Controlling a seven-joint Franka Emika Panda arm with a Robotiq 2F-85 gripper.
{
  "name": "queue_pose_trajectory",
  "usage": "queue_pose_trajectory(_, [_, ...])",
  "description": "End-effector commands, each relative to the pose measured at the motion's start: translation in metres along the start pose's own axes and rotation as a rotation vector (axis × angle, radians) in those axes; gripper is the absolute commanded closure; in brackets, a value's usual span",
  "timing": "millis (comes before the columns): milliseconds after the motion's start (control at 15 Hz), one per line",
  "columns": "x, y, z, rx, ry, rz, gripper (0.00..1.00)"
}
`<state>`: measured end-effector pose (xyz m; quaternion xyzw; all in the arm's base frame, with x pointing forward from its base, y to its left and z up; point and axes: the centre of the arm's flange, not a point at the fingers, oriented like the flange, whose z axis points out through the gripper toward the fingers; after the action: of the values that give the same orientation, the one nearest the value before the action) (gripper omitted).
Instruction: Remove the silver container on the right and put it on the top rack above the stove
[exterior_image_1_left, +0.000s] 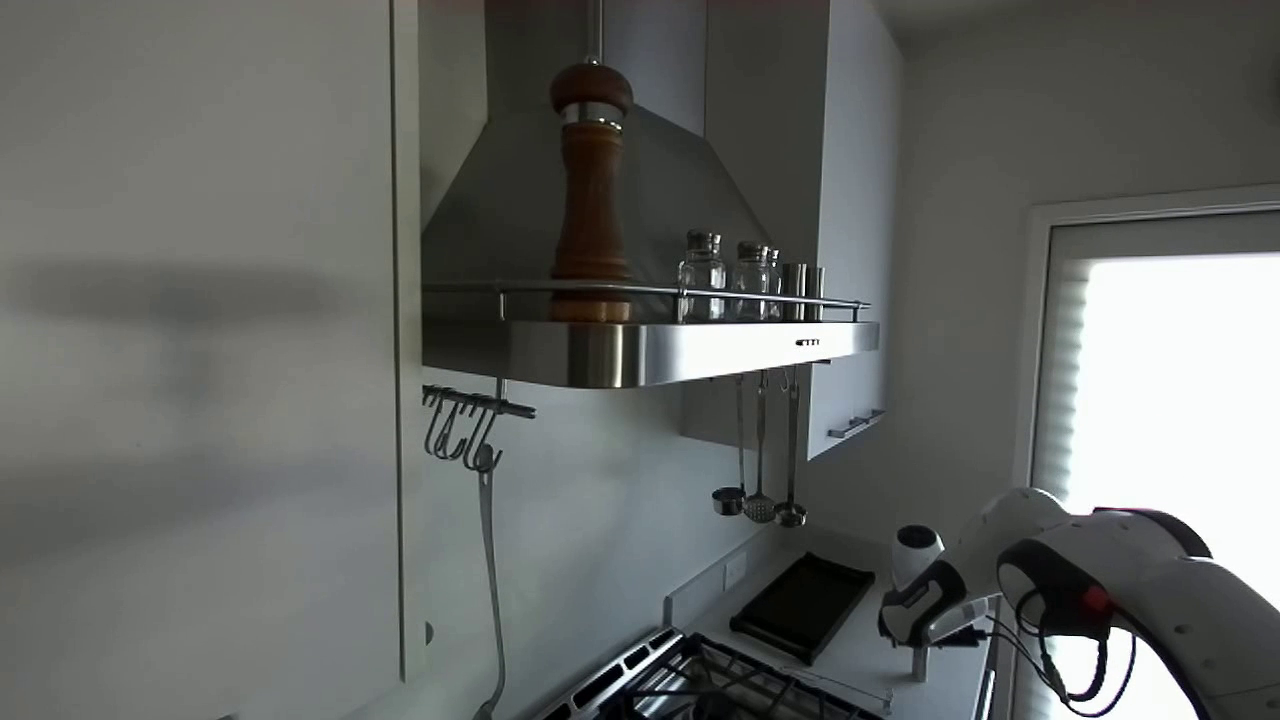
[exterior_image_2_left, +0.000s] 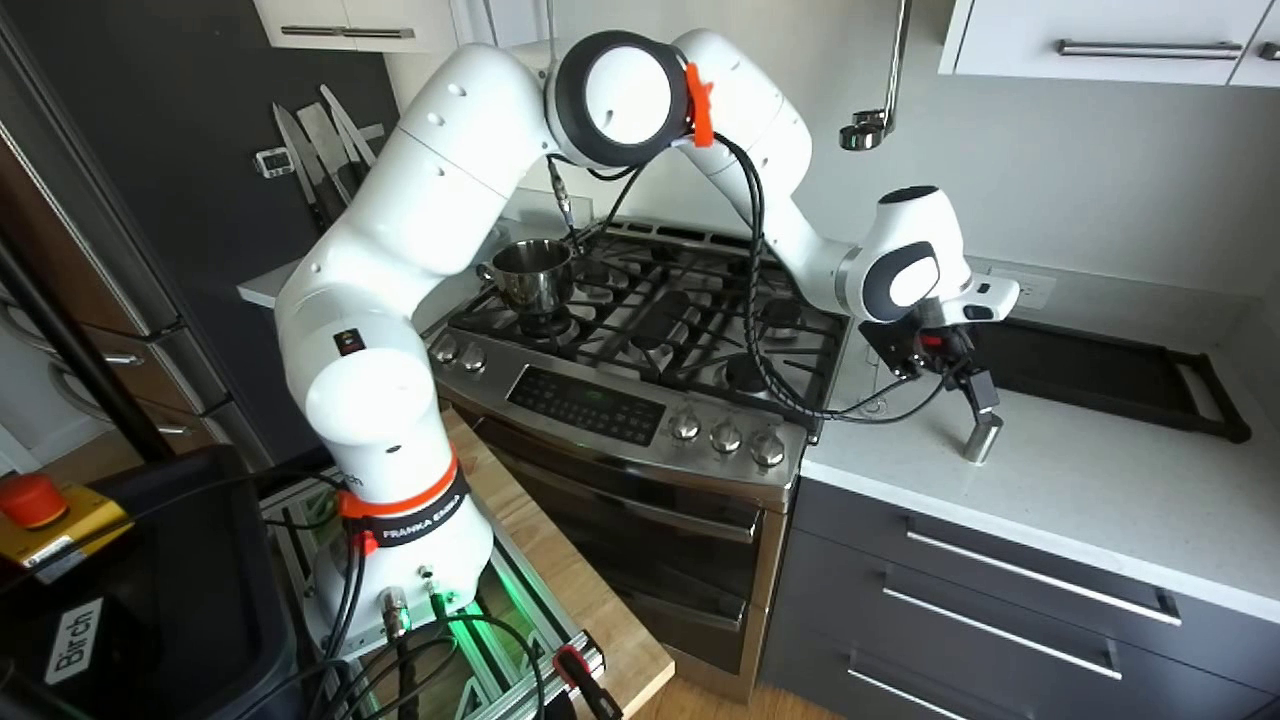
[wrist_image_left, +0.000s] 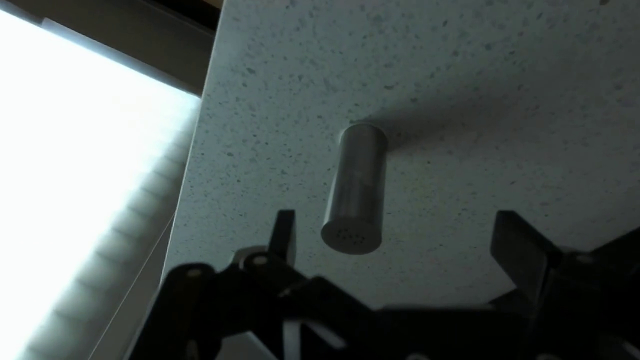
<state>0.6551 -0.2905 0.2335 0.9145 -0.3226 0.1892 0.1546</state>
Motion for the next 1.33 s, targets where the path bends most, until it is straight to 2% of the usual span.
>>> queue_pose_trajectory(0, [-0.011, 0.002, 0.020, 0.009, 0.023, 0.049, 0.00])
queue_pose_trajectory(467, [-0.026, 0.015, 0.041, -0.049, 0.047, 0.059, 0.00])
queue_pose_trajectory(1000, [-0.031, 0.021, 0.046, -0.027, 0.135, 0.068, 0.00])
queue_pose_trajectory(1133, [-0.031, 0.021, 0.045, -0.023, 0.158, 0.075, 0.20])
queue_pose_trajectory(1200, [-0.032, 0.021, 0.044, -0.023, 0.167, 0.077, 0.35])
queue_pose_trajectory(1267, [-0.032, 0.021, 0.044, -0.023, 0.175, 0.079, 0.43])
